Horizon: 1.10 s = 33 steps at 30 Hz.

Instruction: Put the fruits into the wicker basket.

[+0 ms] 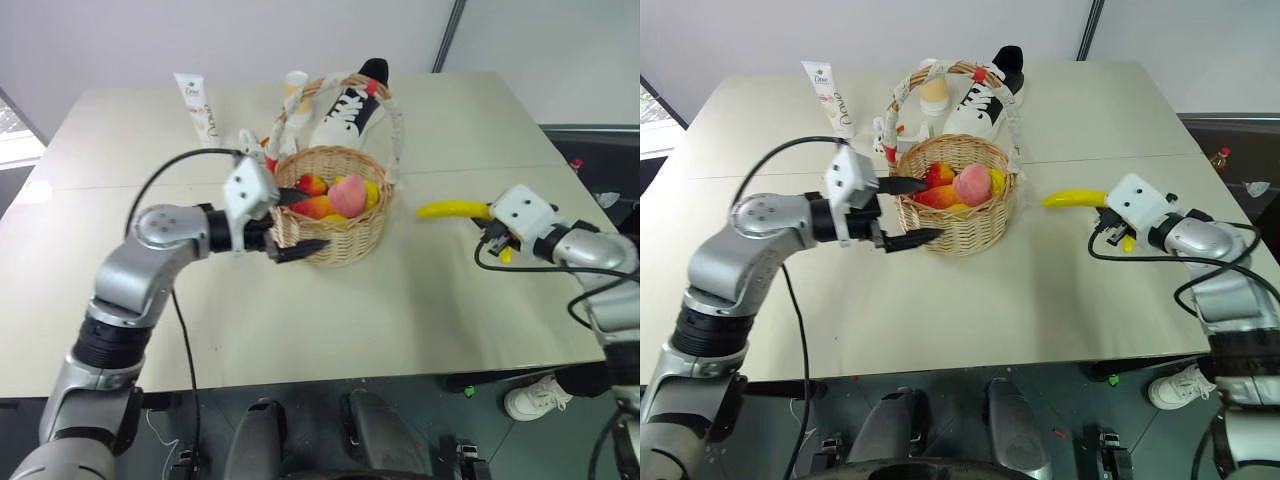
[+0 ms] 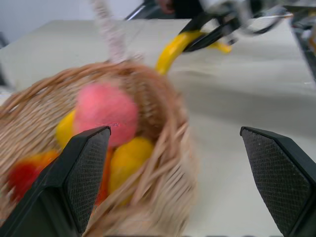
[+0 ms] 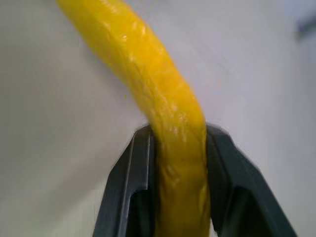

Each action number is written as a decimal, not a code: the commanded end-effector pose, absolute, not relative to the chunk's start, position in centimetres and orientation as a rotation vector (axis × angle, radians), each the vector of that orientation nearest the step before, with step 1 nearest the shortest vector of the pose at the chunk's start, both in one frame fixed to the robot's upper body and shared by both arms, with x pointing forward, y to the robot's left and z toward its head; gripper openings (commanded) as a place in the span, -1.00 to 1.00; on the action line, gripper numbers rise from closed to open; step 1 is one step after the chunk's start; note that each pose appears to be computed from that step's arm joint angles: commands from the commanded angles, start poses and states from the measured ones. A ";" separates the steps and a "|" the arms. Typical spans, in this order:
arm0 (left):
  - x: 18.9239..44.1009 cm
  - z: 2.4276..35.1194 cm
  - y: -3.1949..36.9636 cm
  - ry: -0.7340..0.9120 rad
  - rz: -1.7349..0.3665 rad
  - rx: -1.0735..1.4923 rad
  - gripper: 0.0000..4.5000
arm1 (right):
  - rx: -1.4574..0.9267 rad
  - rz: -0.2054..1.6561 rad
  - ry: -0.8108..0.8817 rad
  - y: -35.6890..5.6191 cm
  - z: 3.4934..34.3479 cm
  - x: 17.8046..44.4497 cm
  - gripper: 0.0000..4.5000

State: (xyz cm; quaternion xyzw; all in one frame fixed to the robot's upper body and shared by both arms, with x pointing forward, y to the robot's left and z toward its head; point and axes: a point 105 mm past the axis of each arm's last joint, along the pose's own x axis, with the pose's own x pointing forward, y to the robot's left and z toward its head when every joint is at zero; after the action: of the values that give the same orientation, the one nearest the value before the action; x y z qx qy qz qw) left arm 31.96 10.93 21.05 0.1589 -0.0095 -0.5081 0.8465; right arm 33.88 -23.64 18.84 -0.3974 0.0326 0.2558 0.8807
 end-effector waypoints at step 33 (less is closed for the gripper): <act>31.1 22.4 15.0 -0.053 -0.918 0.281 1.00 | -0.599 0.827 -0.347 -9.0 29.2 33.9 0.85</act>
State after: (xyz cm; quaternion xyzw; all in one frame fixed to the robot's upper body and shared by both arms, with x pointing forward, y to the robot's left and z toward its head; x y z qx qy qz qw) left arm 31.27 15.29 21.19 0.1290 -0.0004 -0.4346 0.8913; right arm 34.98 -7.59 27.51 -0.3087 -0.1474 0.4019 0.8493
